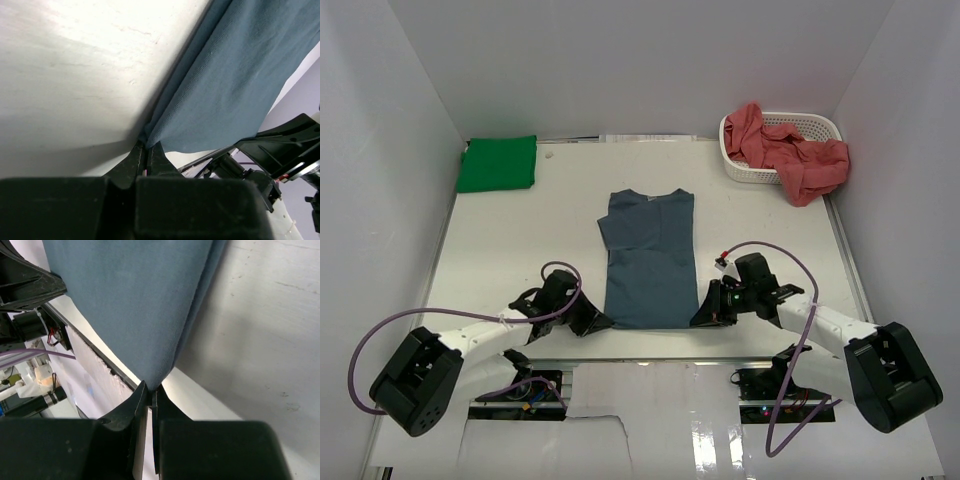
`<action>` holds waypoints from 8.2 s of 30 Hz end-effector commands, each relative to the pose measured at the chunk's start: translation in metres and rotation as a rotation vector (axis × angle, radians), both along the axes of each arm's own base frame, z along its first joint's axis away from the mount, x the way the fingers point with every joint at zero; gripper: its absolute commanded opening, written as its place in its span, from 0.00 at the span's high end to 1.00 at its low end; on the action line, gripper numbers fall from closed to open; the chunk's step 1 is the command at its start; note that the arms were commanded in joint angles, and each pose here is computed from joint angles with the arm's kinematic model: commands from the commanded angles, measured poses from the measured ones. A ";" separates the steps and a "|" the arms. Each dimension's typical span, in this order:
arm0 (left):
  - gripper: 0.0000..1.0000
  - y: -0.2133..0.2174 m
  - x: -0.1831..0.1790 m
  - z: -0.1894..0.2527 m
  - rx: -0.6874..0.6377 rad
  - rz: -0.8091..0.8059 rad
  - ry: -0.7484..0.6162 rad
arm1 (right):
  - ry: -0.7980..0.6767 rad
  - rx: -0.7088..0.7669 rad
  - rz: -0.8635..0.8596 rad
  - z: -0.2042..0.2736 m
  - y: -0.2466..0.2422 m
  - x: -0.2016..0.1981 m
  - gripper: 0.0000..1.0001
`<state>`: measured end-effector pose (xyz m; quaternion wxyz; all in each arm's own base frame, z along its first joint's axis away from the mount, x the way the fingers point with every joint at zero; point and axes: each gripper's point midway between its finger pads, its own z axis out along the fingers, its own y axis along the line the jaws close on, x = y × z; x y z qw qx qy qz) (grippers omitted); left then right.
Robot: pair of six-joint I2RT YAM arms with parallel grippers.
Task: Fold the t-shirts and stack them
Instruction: Fold the long partially folded tshirt into a neat square
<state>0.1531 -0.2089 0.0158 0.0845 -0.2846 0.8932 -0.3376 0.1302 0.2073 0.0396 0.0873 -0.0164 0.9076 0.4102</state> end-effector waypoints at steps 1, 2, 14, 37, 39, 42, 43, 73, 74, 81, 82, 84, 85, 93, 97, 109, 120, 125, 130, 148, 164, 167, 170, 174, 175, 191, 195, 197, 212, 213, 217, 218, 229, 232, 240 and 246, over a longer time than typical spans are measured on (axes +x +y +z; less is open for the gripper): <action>1.00 0.050 -0.036 -0.042 0.251 0.007 0.136 | -0.014 0.015 0.036 0.015 0.003 0.001 0.92; 1.00 0.050 -0.036 -0.038 0.249 0.003 0.135 | -0.021 0.011 0.040 0.017 0.004 0.002 0.92; 1.00 0.031 0.007 0.023 0.223 -0.010 0.021 | -0.063 0.042 0.079 0.050 0.015 0.019 0.92; 1.00 0.004 0.074 0.099 0.138 -0.045 -0.104 | -0.142 0.091 0.099 0.104 0.034 0.052 0.92; 1.00 0.005 0.079 0.101 0.142 -0.046 -0.104 | -0.145 0.096 0.103 0.107 0.036 0.057 0.92; 1.00 0.005 0.090 0.112 0.134 -0.043 -0.125 | -0.157 0.104 0.107 0.114 0.039 0.067 0.92; 1.00 0.006 0.093 0.111 0.138 -0.044 -0.119 | -0.158 0.105 0.107 0.115 0.039 0.070 0.92; 1.00 -0.015 0.236 0.162 0.138 -0.082 -0.239 | -0.212 0.081 0.061 0.144 0.046 0.185 0.92; 1.00 -0.015 0.239 0.167 0.139 -0.080 -0.249 | -0.214 0.083 0.060 0.146 0.046 0.187 0.92; 1.00 -0.014 0.252 0.180 0.141 -0.080 -0.274 | -0.236 0.089 0.045 0.161 0.043 0.199 0.92; 1.00 -0.015 0.254 0.182 0.141 -0.082 -0.280 | -0.235 0.088 0.040 0.163 0.042 0.202 0.92; 1.00 -0.015 0.257 0.188 0.137 -0.080 -0.290 | -0.238 0.087 0.048 0.165 0.042 0.202 0.92; 1.00 -0.015 0.257 0.188 0.139 -0.080 -0.289 | -0.234 0.086 0.048 0.165 0.042 0.202 0.92; 1.00 -0.016 0.275 0.187 0.129 -0.085 -0.287 | -0.236 0.081 0.028 0.165 0.039 0.214 0.92; 1.00 -0.024 0.287 0.185 0.117 -0.100 -0.291 | -0.239 0.074 0.013 0.164 0.037 0.224 0.92; 1.00 -0.035 0.321 0.170 0.115 -0.117 -0.299 | -0.221 0.063 -0.029 0.148 0.022 0.254 0.92; 1.00 -0.043 0.364 0.175 0.084 -0.112 -0.351 | -0.222 0.090 -0.066 0.150 0.012 0.299 0.92; 1.00 -0.050 0.383 0.172 0.019 -0.121 -0.403 | -0.225 0.096 -0.080 0.142 0.007 0.322 0.92; 1.00 -0.055 0.397 0.163 -0.032 -0.127 -0.432 | -0.227 0.087 -0.104 0.134 0.002 0.340 0.92; 1.00 -0.074 0.430 0.169 -0.207 -0.132 -0.615 | -0.265 0.128 -0.165 0.115 -0.020 0.380 0.92; 1.00 -0.077 0.460 0.098 -0.208 -0.098 -0.687 | -0.304 0.154 -0.212 0.072 -0.030 0.415 0.92; 1.00 -0.077 0.468 0.093 -0.206 -0.089 -0.692 | -0.309 0.150 -0.223 0.064 -0.034 0.417 0.91; 0.99 -0.077 0.473 0.090 -0.201 -0.081 -0.700 | -0.314 0.150 -0.235 0.059 -0.039 0.421 0.91; 0.97 -0.077 0.478 0.092 -0.194 -0.070 -0.718 | -0.307 0.142 -0.254 0.049 -0.042 0.424 0.91; 0.97 -0.078 0.480 0.091 -0.195 -0.072 -0.722 | -0.296 0.138 -0.260 0.043 -0.043 0.425 0.91; 1.00 -0.058 0.440 0.056 -0.030 -0.068 -0.615 | -0.262 -0.032 -0.269 0.000 -0.039 0.423 0.92; 1.00 -0.053 0.423 0.046 0.005 -0.076 -0.574 | -0.291 -0.107 -0.253 -0.001 -0.036 0.420 0.90; 1.00 -0.052 0.417 0.042 0.023 -0.083 -0.566 | -0.300 -0.140 -0.246 -0.003 -0.034 0.419 0.90; 1.00 -0.043 0.315 0.024 0.104 -0.150 -0.441 | -0.307 -0.260 -0.074 -0.020 0.010 0.368 0.90; 1.00 -0.043 0.310 0.036 0.106 -0.151 -0.458 | -0.292 -0.263 -0.057 -0.022 0.013 0.355 0.90; 1.00 -0.040 0.275 0.039 0.130 -0.158 -0.439 | -0.255 -0.275 -0.022 -0.026 0.016 0.312 0.90; 1.00 -0.039 0.268 0.040 0.128 -0.158 -0.435 | -0.259 -0.275 -0.022 -0.025 0.016 0.305 0.90; 1.00 -0.026 0.131 0.021 0.135 -0.191 -0.301 | -0.184 -0.296 0.016 -0.019 0.002 0.163 0.90; 1.00 -0.021 0.109 0.028 0.114 -0.179 -0.305 | -0.181 -0.290 0.016 -0.017 -0.005 0.137 0.90; 1.00 -0.013 0.112 0.066 0.169 -0.153 -0.349 | -0.212 -0.260 0.013 0.007 -0.007 0.125 0.90; 1.00 -0.024 0.131 0.092 0.154 -0.141 -0.367 | -0.230 -0.243 0.012 0.024 -0.002 0.132 0.90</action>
